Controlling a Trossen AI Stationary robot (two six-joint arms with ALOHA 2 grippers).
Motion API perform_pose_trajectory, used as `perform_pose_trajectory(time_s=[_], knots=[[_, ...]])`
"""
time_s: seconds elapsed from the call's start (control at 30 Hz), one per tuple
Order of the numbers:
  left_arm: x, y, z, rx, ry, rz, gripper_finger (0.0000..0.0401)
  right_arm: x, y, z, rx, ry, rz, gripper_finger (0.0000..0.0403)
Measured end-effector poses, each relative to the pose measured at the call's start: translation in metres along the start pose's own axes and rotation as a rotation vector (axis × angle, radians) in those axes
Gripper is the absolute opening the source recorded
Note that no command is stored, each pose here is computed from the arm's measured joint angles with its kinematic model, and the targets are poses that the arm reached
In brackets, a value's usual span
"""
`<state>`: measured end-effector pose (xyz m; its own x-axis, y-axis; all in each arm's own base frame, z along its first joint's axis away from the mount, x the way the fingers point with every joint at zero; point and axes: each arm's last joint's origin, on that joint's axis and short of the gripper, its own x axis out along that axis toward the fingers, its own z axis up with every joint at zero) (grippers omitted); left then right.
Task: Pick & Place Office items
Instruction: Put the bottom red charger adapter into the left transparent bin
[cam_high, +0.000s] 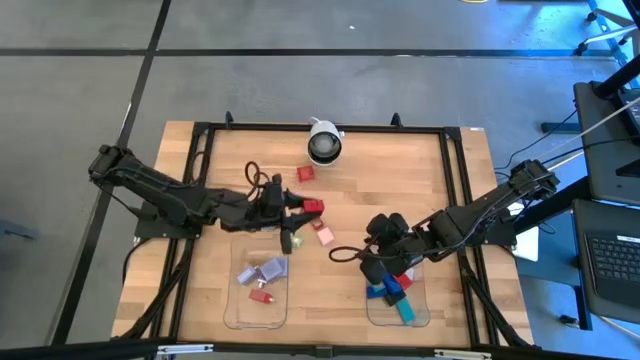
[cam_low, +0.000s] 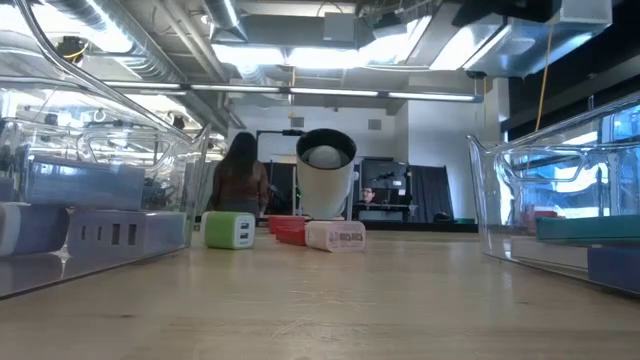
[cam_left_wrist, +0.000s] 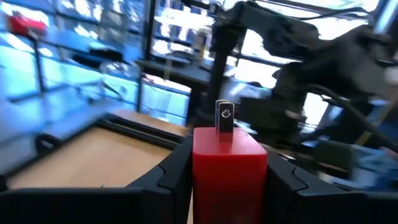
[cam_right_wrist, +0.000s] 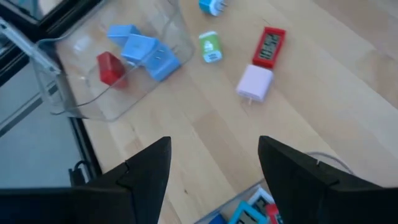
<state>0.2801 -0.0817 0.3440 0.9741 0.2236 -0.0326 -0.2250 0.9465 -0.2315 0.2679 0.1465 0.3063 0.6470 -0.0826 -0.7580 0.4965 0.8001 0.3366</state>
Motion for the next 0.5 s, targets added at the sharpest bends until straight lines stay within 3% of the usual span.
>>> perform_pose_trajectory(time_s=[0.27, 0.5], knots=[[-0.028, -0.035, -0.023, -0.196, 0.170, -0.112, 0.0126, 0.000, 0.004, 0.002, -0.074, -0.010, 0.042, 0.0245], [-0.061, -0.057, -0.051, -0.384, 0.468, -0.176, 0.0125, 0.000, 0.005, 0.002, -0.123, 0.006, 0.067, 0.0245]])
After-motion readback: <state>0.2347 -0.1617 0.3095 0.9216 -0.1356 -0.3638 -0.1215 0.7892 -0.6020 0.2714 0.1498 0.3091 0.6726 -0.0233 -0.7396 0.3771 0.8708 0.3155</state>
